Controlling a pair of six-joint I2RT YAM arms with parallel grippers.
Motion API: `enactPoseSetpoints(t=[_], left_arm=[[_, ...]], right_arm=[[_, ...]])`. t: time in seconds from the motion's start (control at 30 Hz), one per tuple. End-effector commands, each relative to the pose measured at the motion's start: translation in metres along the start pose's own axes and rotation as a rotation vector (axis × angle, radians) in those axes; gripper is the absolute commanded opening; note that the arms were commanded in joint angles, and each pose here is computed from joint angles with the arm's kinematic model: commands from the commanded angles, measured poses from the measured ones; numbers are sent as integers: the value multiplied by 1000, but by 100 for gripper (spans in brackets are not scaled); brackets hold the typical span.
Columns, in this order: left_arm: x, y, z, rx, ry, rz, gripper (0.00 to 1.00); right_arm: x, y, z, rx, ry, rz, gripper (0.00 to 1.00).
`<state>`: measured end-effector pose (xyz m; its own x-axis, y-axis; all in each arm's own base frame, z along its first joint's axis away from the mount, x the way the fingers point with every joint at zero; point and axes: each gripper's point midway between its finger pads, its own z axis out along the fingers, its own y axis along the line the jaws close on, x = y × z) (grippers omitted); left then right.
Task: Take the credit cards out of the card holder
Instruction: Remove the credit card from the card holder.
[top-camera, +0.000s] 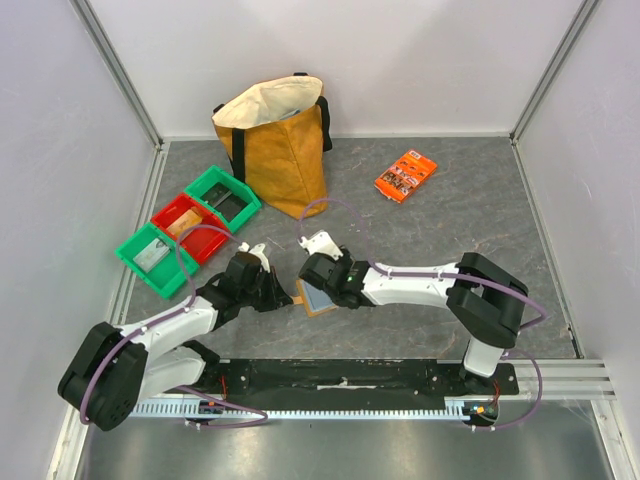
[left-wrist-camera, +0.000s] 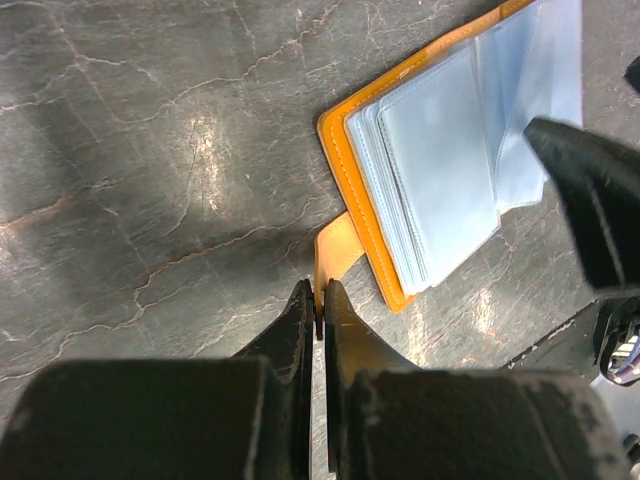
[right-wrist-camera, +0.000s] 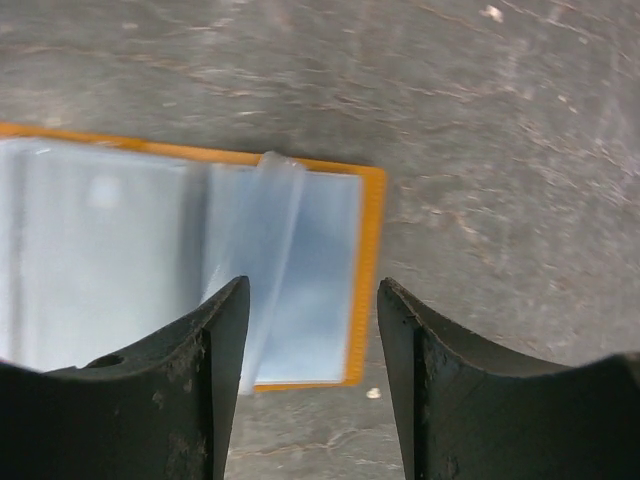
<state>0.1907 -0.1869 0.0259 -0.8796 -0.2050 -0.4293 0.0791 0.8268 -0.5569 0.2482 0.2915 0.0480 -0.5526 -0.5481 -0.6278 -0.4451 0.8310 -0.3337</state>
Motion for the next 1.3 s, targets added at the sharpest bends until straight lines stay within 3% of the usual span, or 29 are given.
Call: enactPoseSetpoints(t=[0.0, 0.2, 0.47, 0.73, 1.27], left_arm=[[0, -5, -2, 23, -5, 15, 2], [-1, -11, -3, 47, 2, 13, 2], [-4, -15, -5, 60, -3, 12, 2], [-3, -15, -4, 58, 3, 9, 2], [-1, -13, -5, 52, 5, 10, 2]], right_arm=[[-9, -45, -4, 136, -4, 124, 61], [-32, -22, -19, -49, -57, 148, 65], [-74, 32, -48, -354, -191, 97, 84], [-46, 53, -23, -348, -94, 13, 86], [-15, 62, -5, -294, -13, -62, 76]])
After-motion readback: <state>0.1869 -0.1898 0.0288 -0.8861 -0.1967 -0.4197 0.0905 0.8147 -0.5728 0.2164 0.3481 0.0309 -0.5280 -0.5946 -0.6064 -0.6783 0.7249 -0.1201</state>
